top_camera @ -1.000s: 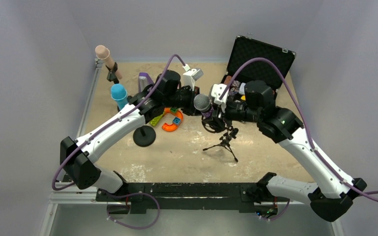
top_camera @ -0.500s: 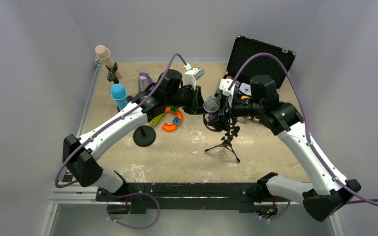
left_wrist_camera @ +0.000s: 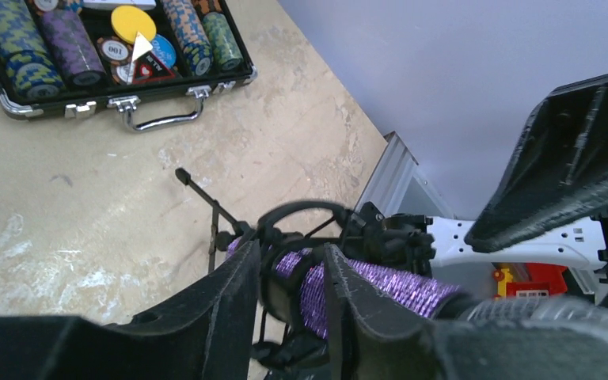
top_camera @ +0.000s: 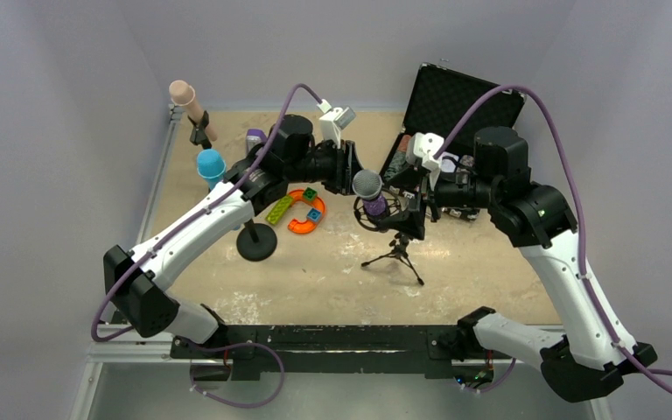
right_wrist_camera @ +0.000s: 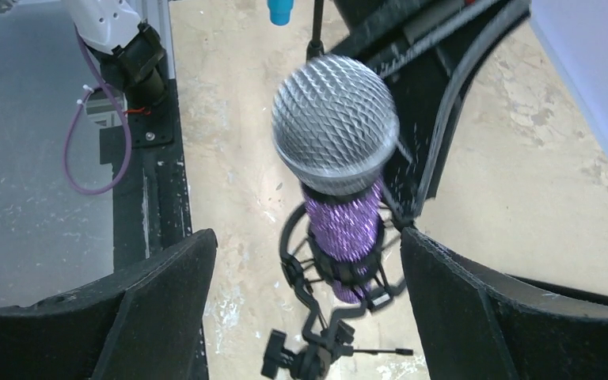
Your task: Attach the microphones to the stand
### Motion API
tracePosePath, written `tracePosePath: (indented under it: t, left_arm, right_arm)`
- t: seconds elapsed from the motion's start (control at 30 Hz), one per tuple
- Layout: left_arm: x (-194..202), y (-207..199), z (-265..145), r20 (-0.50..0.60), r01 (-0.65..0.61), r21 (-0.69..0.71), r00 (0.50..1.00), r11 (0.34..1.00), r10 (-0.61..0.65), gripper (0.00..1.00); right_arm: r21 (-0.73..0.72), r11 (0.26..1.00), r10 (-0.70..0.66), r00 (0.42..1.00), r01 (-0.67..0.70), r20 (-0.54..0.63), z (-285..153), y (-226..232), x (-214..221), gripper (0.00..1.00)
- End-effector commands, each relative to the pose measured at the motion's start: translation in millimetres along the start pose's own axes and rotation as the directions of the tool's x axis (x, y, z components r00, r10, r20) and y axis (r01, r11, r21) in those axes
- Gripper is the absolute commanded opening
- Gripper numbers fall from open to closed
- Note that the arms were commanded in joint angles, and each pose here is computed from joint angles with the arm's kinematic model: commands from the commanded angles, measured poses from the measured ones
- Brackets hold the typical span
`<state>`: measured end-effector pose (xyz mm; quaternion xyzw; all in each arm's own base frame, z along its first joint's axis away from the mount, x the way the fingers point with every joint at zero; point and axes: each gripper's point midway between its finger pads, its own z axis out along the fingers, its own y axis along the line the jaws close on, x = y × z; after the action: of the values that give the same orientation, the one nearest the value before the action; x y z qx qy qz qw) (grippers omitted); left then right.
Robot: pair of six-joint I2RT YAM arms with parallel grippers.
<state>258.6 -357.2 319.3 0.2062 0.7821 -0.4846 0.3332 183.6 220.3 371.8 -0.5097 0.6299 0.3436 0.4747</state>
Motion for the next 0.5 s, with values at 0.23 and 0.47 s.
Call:
tracePosePath:
  t: [0.23, 0.47]
  left_arm:
    - [-27.1, -11.1, -27.7, 0.116, -0.038, -0.003, 0.992, 0.999, 0.038, 0.45]
    - [-40.0, 10.5, -50.6, 0.171, -0.062, -0.175, 0.981, 0.983, 0.092, 0.49]
  right_arm:
    - [-0.033, 0.999, 0.028, 0.999, -0.026, 0.047, -15.1, 5.3, -2.6, 0.89]
    - [0.018, 1.0, 0.015, 0.997, -0.017, 0.079, -31.3, 3.6, -4.2, 0.89]
